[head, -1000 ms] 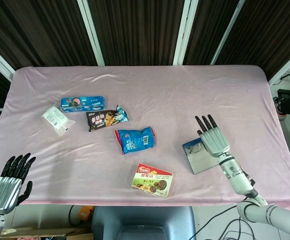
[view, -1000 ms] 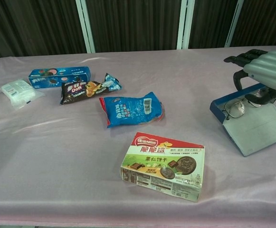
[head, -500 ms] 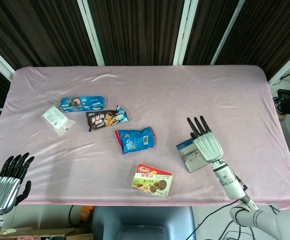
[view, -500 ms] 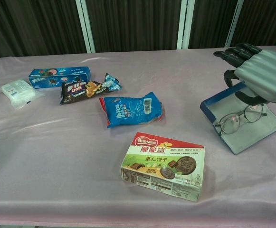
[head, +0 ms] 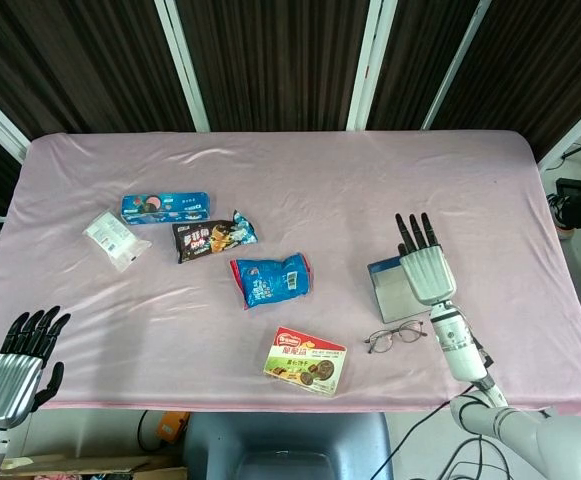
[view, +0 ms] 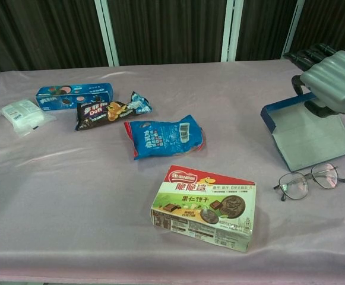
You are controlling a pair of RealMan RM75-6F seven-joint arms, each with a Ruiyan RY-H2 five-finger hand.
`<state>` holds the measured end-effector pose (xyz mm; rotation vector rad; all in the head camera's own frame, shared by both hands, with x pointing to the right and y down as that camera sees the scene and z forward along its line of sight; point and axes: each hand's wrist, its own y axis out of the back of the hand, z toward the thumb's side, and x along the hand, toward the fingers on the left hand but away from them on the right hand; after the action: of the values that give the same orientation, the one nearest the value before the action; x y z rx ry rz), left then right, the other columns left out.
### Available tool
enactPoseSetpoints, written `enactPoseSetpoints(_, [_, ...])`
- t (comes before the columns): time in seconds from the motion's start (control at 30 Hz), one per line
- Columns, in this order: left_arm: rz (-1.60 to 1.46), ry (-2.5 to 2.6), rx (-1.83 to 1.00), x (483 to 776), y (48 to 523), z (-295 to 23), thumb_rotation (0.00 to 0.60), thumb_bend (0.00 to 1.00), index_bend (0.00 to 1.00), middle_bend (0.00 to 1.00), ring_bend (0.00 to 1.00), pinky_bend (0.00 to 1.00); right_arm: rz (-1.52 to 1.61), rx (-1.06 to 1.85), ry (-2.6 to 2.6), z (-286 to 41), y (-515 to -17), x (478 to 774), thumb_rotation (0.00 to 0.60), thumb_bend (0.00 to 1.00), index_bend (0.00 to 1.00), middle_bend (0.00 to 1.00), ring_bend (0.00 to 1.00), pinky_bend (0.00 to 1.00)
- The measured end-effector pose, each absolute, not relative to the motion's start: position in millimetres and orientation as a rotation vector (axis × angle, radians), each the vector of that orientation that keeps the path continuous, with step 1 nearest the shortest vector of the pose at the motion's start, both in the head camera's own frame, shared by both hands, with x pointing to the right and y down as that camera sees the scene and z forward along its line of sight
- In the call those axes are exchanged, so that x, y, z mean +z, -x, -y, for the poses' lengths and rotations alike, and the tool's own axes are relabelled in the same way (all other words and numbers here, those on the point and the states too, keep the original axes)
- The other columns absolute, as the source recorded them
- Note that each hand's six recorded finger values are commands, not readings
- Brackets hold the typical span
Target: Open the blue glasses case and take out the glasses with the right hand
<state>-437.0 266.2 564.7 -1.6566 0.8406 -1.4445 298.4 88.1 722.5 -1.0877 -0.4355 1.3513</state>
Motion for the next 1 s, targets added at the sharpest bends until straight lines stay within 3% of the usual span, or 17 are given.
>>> enactPoseSetpoints(0.13, [-0.839, 1.656, -1.446, 565.3, 436.9, -265.9, 0.600, 0.53, 0.00, 0.00, 0.00, 0.00, 0.432, 1.468, 1.051, -72.2, -317.3, 732.7, 0.600, 0.56, 0.54, 0.00, 0.00, 0.00])
enactPoseSetpoints(0.3, [-0.833, 1.656, -1.451, 567.4, 436.1, -265.5, 0.600, 0.53, 0.00, 0.00, 0.00, 0.00, 0.402, 1.583, 1.049, -64.0, -333.6, 747.6, 0.600, 0.56, 0.30, 0.00, 0.00, 0.00])
enactPoseSetpoints(0.47, [-0.836, 1.653, -1.456, 567.7, 436.3, -265.0, 0.600, 0.53, 0.00, 0.00, 0.00, 0.00, 0.415, 1.614, 1.108, -64.4, -333.7, 753.1, 0.600, 0.42, 0.18, 0.00, 0.00, 0.00])
enactPoseSetpoints(0.57, [-0.838, 1.653, -1.455, 567.5, 436.2, -264.9, 0.600, 0.53, 0.00, 0.00, 0.00, 0.00, 0.443, 1.588, 1.167, -67.4, -328.9, 748.6, 0.600, 0.41, 0.21, 0.00, 0.00, 0.00])
enactPoseSetpoints(0.77, [-0.829, 1.655, -1.455, 569.0, 434.2, -265.7, 0.600, 0.53, 0.00, 0.00, 0.00, 0.00, 0.507, 1.456, 1.375, -86.2, -306.7, 723.9, 0.600, 0.41, 0.39, 0.00, 0.00, 0.00])
enactPoseSetpoints(1.0, [-0.832, 1.652, -1.448, 567.4, 433.1, -267.1, 0.600, 0.53, 0.00, 0.00, 0.00, 0.00, 0.409, 1.269, 1.629, -141.0, -292.2, 666.9, 0.600, 0.42, 0.45, 0.00, 0.00, 0.00])
